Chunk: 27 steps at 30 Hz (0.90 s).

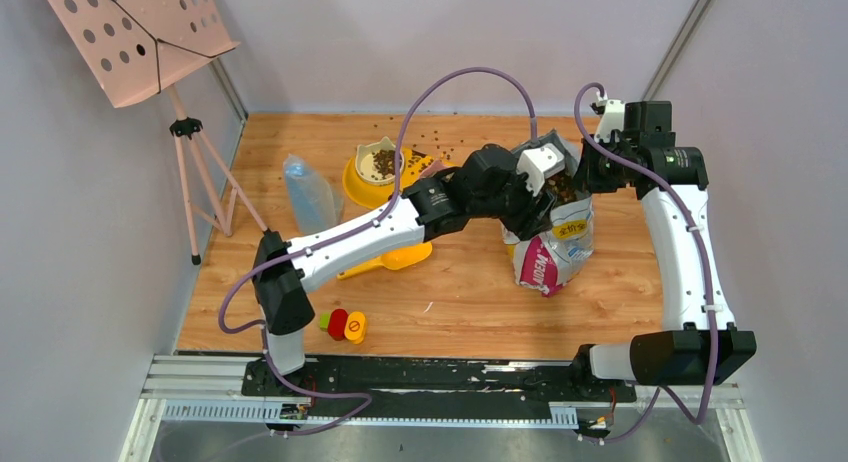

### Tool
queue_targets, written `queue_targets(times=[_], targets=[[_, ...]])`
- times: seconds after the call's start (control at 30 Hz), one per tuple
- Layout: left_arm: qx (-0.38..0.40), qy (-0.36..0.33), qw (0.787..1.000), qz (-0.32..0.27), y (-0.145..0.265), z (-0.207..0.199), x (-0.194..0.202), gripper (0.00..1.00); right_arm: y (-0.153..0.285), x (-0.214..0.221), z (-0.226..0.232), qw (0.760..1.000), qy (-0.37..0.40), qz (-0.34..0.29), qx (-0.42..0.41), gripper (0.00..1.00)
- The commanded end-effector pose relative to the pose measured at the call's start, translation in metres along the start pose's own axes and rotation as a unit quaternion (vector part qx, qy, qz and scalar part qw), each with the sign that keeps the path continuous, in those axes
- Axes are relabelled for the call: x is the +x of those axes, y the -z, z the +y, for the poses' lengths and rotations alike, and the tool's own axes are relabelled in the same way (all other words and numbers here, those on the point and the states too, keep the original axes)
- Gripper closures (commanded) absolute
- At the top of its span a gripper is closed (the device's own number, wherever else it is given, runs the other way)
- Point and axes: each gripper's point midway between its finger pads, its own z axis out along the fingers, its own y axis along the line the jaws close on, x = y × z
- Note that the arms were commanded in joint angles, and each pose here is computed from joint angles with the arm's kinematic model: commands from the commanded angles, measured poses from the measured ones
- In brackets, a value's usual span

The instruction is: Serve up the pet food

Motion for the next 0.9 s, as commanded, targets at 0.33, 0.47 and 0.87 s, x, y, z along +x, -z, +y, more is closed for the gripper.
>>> queue_targets(times=[0.33,0.47,0.87], targets=[[0.007,-0.02,1.0,-0.008,-0.005,-0.003,-0.018,0.47,0.01,-0.019,0.021,0.998,-0.038,-0.029,-0.045,1.0],[0.021,-0.026,0.999,-0.002,-0.004,-0.007,-0.015,0.62,0.009,-0.021,0.024,0.997,-0.04,-0.026,-0.054,1.0],[0.034,-0.141,0.989,0.001,0.03,-0.005,-0.019,1.0,0.028,-0.062,0.012,0.994,-0.051,-0.069,-0.066,0.82]])
